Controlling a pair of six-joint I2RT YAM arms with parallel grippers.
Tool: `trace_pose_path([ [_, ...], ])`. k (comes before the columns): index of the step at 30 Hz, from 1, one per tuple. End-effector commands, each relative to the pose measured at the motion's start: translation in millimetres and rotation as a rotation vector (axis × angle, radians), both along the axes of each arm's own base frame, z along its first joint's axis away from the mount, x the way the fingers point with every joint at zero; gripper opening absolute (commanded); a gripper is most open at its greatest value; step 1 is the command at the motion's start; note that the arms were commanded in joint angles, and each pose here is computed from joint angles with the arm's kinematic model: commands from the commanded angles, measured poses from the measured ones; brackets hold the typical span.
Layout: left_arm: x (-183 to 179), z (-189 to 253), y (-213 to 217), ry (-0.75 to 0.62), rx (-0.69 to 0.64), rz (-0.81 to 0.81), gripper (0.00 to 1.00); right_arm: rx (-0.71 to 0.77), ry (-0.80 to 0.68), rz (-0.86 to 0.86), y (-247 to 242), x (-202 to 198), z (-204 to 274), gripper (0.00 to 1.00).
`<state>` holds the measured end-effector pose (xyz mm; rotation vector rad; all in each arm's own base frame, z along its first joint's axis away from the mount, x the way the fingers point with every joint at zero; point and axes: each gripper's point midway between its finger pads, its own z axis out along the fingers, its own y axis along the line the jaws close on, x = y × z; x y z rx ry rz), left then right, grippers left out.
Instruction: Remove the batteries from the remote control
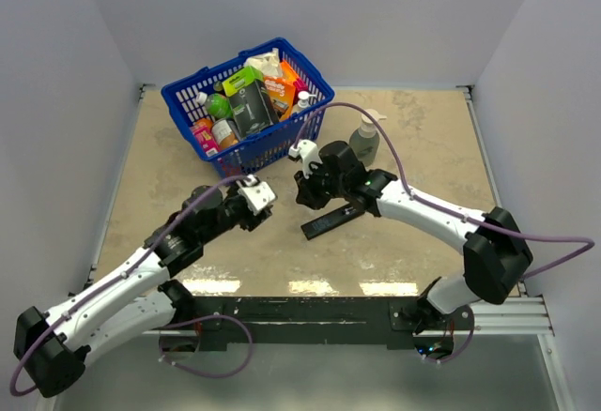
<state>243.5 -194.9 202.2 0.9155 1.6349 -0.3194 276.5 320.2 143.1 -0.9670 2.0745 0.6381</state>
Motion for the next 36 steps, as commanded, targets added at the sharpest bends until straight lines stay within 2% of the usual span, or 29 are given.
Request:
trace_pose_path([
  [1, -1, 13, -22, -0.294, 0.195, -0.167, 0.62, 0.072, 0.124, 0.07, 0, -35, 23, 0.0],
  [4, 3, 7, -28, -0.355, 0.26, -0.192, 0.61, 0.127, 0.148, 0.119, 4, -49, 36, 0.0],
  [9, 1, 13, -40, -0.417, 0.251, -0.239, 0.61, 0.141, 0.171, 0.14, 3, -57, 39, 0.0],
  [18, -10, 0, -55, -0.409, 0.286, -0.374, 0.6, 0.177, 0.14, 0.121, -1, -60, 60, 0.0],
  [27, -6, 1, -61, -0.418, 0.265, -0.375, 0.59, 0.203, 0.158, 0.157, 0, -70, 67, 0.0],
  [36, -16, -1, -76, -0.39, 0.204, -0.436, 0.42, 0.223, 0.149, 0.144, 0, -69, 77, 0.0],
])
